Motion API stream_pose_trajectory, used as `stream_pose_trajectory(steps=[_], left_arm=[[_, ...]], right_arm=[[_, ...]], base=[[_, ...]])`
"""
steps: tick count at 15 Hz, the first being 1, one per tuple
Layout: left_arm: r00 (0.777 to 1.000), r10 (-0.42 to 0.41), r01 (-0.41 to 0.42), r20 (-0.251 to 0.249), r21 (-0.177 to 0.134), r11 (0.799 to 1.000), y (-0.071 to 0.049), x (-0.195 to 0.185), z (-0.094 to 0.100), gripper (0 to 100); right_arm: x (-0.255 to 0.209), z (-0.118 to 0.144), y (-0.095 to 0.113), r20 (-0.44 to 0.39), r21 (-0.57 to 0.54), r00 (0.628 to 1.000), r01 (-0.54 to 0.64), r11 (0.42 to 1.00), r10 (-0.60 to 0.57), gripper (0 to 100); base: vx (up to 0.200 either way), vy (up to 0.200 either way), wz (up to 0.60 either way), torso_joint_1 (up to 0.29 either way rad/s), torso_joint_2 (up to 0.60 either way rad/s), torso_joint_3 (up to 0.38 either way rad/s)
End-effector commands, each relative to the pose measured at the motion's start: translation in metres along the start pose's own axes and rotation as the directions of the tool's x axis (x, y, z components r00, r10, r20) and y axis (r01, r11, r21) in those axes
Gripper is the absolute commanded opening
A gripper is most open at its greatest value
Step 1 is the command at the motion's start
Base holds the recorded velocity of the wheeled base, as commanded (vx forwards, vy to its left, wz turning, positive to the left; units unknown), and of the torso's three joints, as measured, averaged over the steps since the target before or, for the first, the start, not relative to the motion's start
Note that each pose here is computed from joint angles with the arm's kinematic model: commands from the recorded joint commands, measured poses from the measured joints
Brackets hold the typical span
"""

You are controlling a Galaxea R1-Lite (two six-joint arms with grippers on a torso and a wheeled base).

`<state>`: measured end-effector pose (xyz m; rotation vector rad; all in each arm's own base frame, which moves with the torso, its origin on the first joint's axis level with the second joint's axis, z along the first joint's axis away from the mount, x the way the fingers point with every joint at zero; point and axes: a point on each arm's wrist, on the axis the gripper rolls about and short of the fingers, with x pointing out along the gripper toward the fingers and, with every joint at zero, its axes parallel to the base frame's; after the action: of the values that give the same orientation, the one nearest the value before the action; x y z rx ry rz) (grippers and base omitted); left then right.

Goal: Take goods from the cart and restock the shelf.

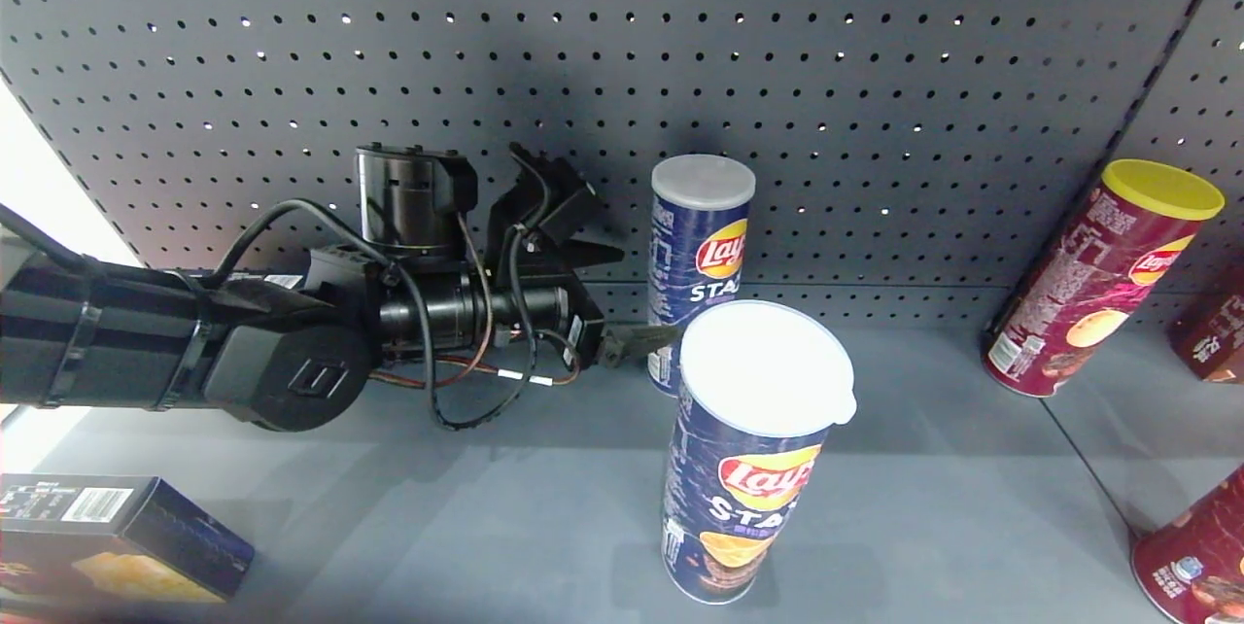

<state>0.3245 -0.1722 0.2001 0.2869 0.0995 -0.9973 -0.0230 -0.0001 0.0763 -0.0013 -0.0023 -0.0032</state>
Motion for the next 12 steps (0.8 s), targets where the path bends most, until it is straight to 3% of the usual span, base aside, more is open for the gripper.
stream_pose_trajectory(steps=[1,12], left_arm=[[1.000,0.022,-0.022,-0.008,-0.003,1.000,0.002,-0.002,-0.001,100],[0.996,0.088,-0.088,-0.025,-0.024,0.996,0.017,-0.011,-0.006,100]], right_arm=[[0.000,0.000,0.000,0.001,0.000,1.000,0.000,1.000,0.000,100],[0.000,0.000,0.000,0.001,0.000,1.000,0.000,1.000,0.000,100]], base=[[0.000,0.000,0.00,0.000,0.00,0.000],[0.000,0.000,0.00,0.000,0.00,0.000]])
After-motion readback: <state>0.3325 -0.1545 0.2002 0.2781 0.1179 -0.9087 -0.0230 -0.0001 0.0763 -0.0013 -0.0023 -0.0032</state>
